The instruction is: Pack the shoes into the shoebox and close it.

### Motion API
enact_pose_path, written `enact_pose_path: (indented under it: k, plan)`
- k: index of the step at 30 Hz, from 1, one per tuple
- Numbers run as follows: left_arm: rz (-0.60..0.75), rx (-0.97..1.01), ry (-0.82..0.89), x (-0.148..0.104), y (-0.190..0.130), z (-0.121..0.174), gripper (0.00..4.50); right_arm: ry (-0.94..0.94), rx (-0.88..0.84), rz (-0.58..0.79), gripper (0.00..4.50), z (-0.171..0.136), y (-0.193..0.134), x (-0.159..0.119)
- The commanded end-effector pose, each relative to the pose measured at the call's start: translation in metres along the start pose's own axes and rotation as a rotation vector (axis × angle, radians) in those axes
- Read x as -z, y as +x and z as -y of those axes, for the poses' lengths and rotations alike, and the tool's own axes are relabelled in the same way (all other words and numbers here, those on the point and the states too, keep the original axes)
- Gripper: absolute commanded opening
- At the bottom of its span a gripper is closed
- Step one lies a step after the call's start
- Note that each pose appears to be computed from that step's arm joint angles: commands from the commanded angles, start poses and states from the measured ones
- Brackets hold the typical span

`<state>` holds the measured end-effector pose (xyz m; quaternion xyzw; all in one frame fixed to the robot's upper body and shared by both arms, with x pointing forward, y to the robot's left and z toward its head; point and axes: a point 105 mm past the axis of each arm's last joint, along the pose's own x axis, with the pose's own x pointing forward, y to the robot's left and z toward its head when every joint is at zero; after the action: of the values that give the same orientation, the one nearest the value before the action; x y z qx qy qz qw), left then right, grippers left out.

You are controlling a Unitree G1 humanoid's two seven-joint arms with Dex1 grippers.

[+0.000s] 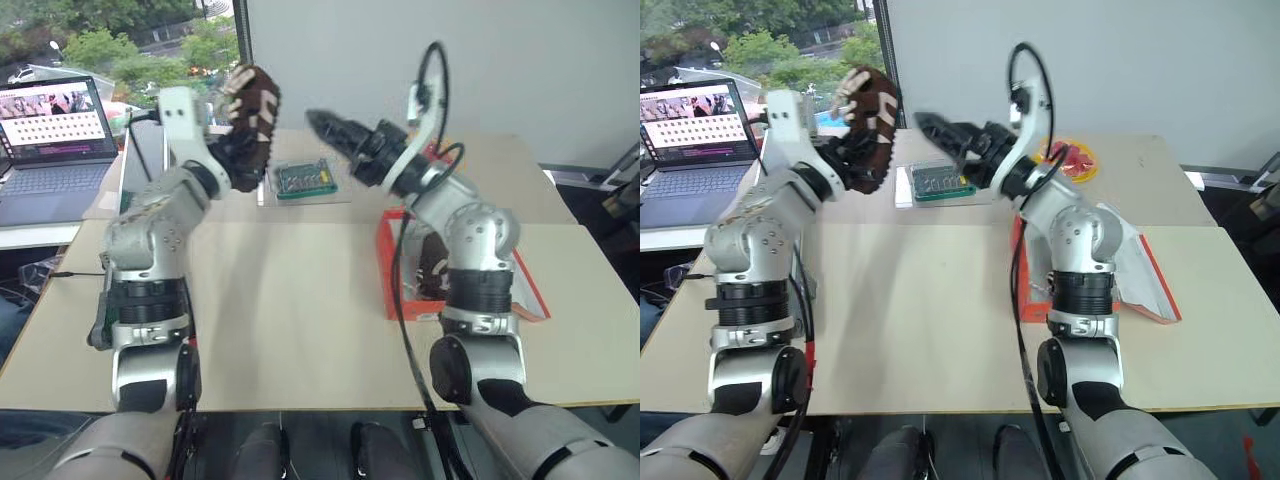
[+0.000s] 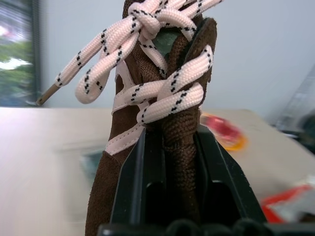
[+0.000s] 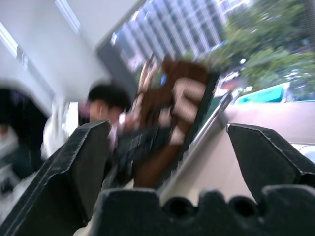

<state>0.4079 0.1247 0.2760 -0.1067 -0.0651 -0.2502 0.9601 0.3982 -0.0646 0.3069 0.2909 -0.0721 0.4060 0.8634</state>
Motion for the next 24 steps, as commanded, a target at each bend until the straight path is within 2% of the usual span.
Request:
enact_pose_path:
  k: [1, 4, 7, 16, 24]
  plan:
    - [0.063, 0.183, 0.015, -0.026, 0.006, 0.053, 0.58, 0.066, 0.037, 0.082, 4.5, 0.005, -0.002, -0.026]
    - [0.058, 0.255, -0.018, -0.026, 0.009, 0.078, 0.58, 0.095, 0.071, 0.083, 4.5, 0.013, -0.007, -0.027]
    - [0.059, 0.288, -0.04, -0.028, 0.01, 0.091, 0.58, 0.107, 0.087, 0.082, 4.5, 0.016, -0.009, -0.024]
    - [0.041, 0.351, -0.109, -0.025, 0.01, 0.114, 0.58, 0.118, 0.107, 0.088, 4.5, 0.017, -0.011, -0.024]
    - [-0.001, 0.39, -0.165, -0.015, 0.015, 0.123, 0.58, 0.152, 0.051, 0.091, 4.5, 0.003, -0.007, -0.025]
